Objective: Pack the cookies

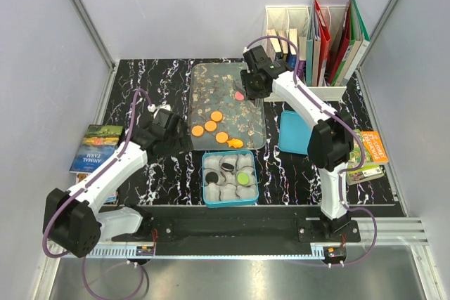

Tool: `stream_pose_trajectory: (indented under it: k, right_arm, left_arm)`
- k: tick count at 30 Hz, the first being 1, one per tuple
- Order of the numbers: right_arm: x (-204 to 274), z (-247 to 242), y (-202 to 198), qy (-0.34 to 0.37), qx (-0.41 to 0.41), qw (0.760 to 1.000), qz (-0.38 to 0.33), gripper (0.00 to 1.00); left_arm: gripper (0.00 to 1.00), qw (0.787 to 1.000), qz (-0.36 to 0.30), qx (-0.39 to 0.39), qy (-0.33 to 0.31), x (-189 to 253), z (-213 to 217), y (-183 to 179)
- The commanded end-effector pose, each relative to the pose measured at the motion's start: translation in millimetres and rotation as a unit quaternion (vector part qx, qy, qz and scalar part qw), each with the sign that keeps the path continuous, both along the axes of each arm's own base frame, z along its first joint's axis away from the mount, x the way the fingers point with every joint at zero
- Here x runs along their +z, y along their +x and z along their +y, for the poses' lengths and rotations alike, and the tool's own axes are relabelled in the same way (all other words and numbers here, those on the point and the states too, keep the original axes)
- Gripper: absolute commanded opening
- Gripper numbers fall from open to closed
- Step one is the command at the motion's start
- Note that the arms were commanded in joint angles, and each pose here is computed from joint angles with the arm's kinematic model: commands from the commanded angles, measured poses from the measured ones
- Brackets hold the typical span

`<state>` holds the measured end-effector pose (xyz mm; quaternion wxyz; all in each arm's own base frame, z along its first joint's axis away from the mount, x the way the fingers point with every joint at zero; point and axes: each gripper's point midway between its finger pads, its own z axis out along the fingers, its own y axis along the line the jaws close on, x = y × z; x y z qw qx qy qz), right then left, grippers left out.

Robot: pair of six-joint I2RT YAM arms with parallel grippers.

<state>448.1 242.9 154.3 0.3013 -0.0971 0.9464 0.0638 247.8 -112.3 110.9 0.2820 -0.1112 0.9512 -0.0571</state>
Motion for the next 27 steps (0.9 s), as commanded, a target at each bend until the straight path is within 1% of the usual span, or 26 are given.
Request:
stream_pose_trajectory:
  k: [1,15,27]
  right_arm:
    - [7.0,7.9,1.9,0.025,0.011,1.000,-0.012,0.49]
    - [-28.7,0.5,-16.8,0.020,0.001,1.000,0.023,0.48]
    - [-11.6,4.5,-28.1,0.046,0.005,0.999,0.017,0.47]
  left_arm:
    - [0.99,1.000,-0.014,-0.014,-0.014,10.2,-9.1,7.0]
    - [0.99,1.000,-0.014,-0.015,-0.019,11.1,-10.0,5.7]
    - [0.99,1.000,-0.010,-0.014,-0.022,9.5,-12.4,6.9]
